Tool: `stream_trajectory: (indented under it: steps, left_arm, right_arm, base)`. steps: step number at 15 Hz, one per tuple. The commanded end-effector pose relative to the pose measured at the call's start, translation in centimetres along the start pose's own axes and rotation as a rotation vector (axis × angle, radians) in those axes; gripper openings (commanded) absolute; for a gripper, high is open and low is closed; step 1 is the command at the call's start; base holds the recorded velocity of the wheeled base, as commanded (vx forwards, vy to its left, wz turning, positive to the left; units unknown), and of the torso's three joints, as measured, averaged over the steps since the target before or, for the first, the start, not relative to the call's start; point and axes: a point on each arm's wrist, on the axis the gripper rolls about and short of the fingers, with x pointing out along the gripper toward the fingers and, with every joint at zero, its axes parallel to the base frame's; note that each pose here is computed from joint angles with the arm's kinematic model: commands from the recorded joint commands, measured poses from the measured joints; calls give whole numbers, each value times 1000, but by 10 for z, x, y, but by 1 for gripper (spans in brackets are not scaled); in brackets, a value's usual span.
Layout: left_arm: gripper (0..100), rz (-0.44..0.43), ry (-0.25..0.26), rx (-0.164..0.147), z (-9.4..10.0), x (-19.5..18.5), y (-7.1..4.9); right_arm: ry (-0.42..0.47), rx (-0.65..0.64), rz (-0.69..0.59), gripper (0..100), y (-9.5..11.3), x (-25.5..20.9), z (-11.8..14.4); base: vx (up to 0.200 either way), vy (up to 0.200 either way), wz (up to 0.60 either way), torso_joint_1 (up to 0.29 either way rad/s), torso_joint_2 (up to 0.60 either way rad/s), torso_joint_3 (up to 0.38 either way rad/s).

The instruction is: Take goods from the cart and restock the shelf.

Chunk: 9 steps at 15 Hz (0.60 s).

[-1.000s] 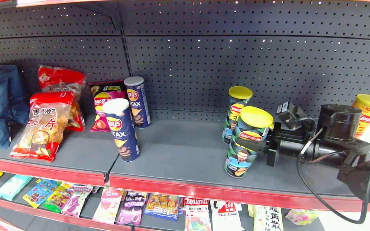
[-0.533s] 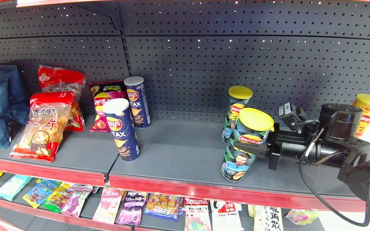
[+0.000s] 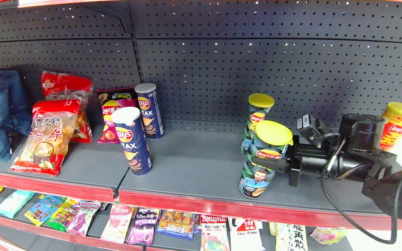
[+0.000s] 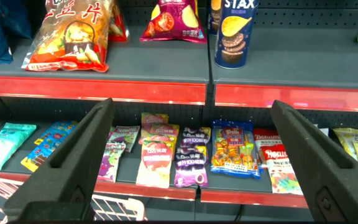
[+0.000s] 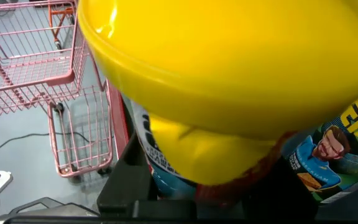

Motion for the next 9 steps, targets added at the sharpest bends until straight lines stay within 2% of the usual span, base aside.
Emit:
stream_trajectory:
  steps: [1,9]
  left_arm:
    - [100,0,1,0,0,0,0]
    - [100,0,1,0,0,0,0]
  right_arm:
    - [2,1,0,0,-1,1,0]
    - [17,0,9,0,0,3,-6]
  base:
    - [0,0,0,0,0,0]
    - [0,0,0,0,0,0]
